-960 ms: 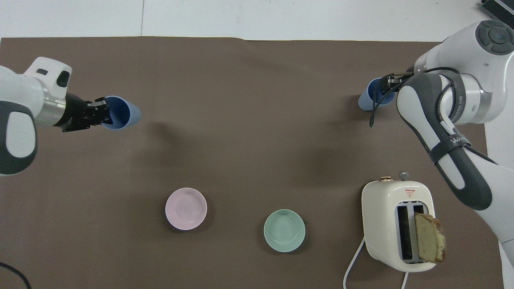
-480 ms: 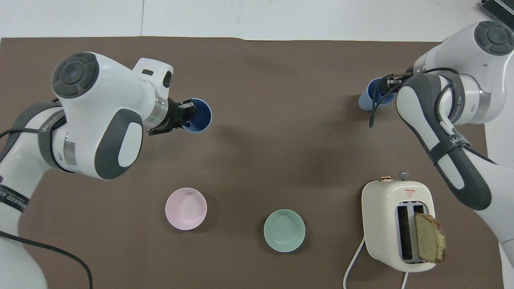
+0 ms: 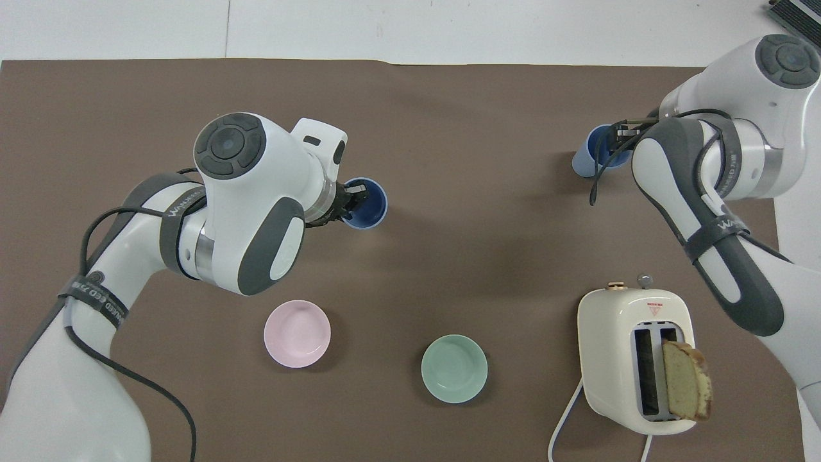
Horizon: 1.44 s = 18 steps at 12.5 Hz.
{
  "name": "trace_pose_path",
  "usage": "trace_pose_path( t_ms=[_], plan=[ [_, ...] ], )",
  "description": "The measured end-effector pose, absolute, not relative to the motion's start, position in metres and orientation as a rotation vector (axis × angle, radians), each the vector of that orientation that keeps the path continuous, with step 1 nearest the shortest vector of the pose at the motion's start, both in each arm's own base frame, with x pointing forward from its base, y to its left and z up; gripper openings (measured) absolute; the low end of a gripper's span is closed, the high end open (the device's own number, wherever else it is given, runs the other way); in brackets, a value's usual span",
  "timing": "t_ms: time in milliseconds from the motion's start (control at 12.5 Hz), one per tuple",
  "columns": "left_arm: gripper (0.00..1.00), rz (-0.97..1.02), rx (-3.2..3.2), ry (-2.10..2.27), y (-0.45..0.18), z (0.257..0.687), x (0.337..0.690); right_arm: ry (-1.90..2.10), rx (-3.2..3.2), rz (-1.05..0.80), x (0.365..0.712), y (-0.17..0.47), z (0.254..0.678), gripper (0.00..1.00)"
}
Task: Stack blue cups with both arms
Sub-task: 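Lift and carry the blue cup toward the table center with the left gripper, then set the cup down centrally with the left gripper while the right gripper lifts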
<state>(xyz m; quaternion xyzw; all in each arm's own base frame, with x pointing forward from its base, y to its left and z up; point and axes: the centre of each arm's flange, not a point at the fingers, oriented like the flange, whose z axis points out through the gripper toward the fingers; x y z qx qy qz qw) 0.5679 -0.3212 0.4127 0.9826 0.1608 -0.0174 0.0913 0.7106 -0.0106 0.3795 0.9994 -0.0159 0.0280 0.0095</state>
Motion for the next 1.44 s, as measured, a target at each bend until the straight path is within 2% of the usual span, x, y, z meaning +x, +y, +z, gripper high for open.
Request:
trace_pose_path(
  t_ms=[80, 160, 240, 400, 480, 800, 960, 1040, 1120, 1200, 1360, 1440],
  plan=[
    [0.04, -0.061, 2.925, 0.473, -0.326, 0.405, 0.567, -0.049, 3.121, 0.086, 0.710, -0.011, 0.379, 0.55],
    [0.04, -0.065, 2.928, 0.468, -0.330, 0.399, 0.566, -0.049, 3.121, 0.085, 0.710, -0.011, 0.379, 0.55],
    [0.04, -0.069, 2.931, 0.460, -0.334, 0.394, 0.565, -0.049, 3.121, 0.084, 0.710, -0.011, 0.379, 0.47],
    [0.04, -0.086, 2.942, 0.439, -0.344, 0.386, 0.559, -0.049, 3.121, 0.084, 0.710, -0.010, 0.378, 0.16],
    [0.04, -0.101, 2.951, 0.430, -0.348, 0.380, 0.554, -0.051, 3.126, 0.090, 0.711, -0.009, 0.380, 0.07],
    [0.04, -0.131, 2.967, 0.427, -0.348, 0.366, 0.546, -0.049, 3.126, 0.115, 0.711, -0.009, 0.390, 0.05],
    [0.05, -0.130, 2.967, 0.427, -0.348, 0.366, 0.546, -0.056, 3.122, 0.158, 0.708, -0.009, 0.414, 0.05],
    [0.11, -0.131, 2.968, 0.427, -0.348, 0.365, 0.545, -0.052, 3.121, 0.165, 0.704, -0.007, 0.431, 0.05],
    [0.11, -0.130, 2.967, 0.428, -0.348, 0.363, 0.545, -0.043, 3.122, 0.156, 0.697, -0.002, 0.449, 0.05],
    [0.19, -0.127, 2.968, 0.431, -0.347, 0.363, 0.546, -0.034, 3.123, 0.140, 0.690, 0.003, 0.465, 0.05],
    [0.47, -0.108, 2.962, 0.453, -0.339, 0.368, 0.552, -0.014, 3.133, 0.116, 0.675, 0.017, 0.494, 0.05],
    [0.57, -0.085, 2.959, 0.469, -0.331, 0.376, 0.559, -0.019, 3.142, 0.115, 0.668, 0.024, 0.507, 0.05]
  ],
)
